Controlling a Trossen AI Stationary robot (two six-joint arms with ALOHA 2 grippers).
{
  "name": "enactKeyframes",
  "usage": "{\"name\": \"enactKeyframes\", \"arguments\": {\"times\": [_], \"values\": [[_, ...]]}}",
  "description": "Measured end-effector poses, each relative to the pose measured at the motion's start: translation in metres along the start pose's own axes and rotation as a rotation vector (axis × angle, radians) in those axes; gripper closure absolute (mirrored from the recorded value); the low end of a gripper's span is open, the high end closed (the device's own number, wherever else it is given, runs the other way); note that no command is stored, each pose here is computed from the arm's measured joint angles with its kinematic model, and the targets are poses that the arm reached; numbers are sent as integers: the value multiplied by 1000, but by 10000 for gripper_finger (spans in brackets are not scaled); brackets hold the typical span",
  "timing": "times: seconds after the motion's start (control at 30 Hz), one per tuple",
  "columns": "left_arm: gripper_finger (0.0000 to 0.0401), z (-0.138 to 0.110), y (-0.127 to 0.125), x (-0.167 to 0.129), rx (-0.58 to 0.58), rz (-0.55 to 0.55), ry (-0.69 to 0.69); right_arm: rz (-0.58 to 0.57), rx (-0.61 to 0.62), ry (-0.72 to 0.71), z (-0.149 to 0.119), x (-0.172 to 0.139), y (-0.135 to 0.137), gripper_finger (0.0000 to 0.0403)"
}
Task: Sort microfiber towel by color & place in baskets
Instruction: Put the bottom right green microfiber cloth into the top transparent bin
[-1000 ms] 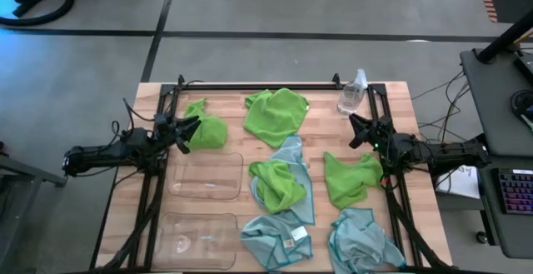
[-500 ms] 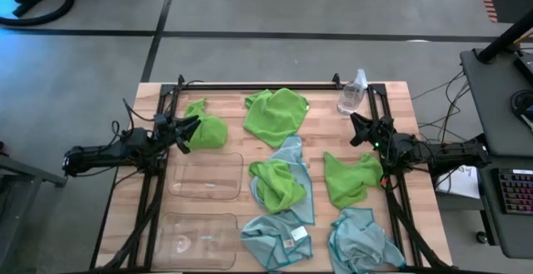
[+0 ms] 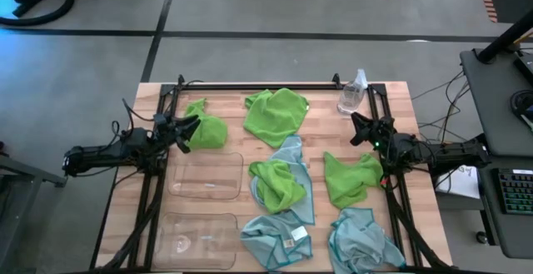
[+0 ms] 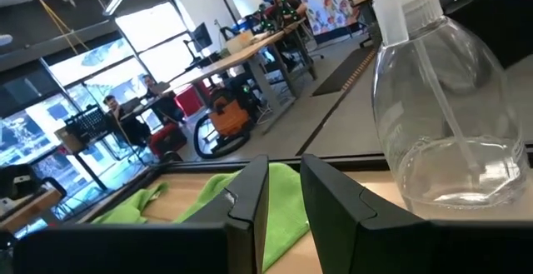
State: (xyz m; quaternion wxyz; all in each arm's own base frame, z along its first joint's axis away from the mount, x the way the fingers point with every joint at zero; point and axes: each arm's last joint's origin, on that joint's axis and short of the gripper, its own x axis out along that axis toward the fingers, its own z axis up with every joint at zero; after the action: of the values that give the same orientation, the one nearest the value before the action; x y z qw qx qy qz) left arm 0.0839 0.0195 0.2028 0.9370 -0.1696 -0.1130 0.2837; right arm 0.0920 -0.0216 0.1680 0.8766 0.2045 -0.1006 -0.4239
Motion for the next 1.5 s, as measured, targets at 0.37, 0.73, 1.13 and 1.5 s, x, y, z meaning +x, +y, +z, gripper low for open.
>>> {"name": "enactKeyframes", "arguments": {"times": [0.37, 0.73, 1.13, 1.5], "values": [[298, 1, 0, 0, -8, 24, -20, -1, -21, 0, 0, 0, 0, 335], [298, 3, 0, 0, -16, 20, -33, 3, -18, 2, 0, 0, 0, 335], [298, 10, -2, -1, -24, -6, -45, 283, 32, 64, 30, -5, 19, 345], [298, 30, -6, -7, 39, -20, 23, 170, -103, 349, 73, -3, 44, 355]]}}
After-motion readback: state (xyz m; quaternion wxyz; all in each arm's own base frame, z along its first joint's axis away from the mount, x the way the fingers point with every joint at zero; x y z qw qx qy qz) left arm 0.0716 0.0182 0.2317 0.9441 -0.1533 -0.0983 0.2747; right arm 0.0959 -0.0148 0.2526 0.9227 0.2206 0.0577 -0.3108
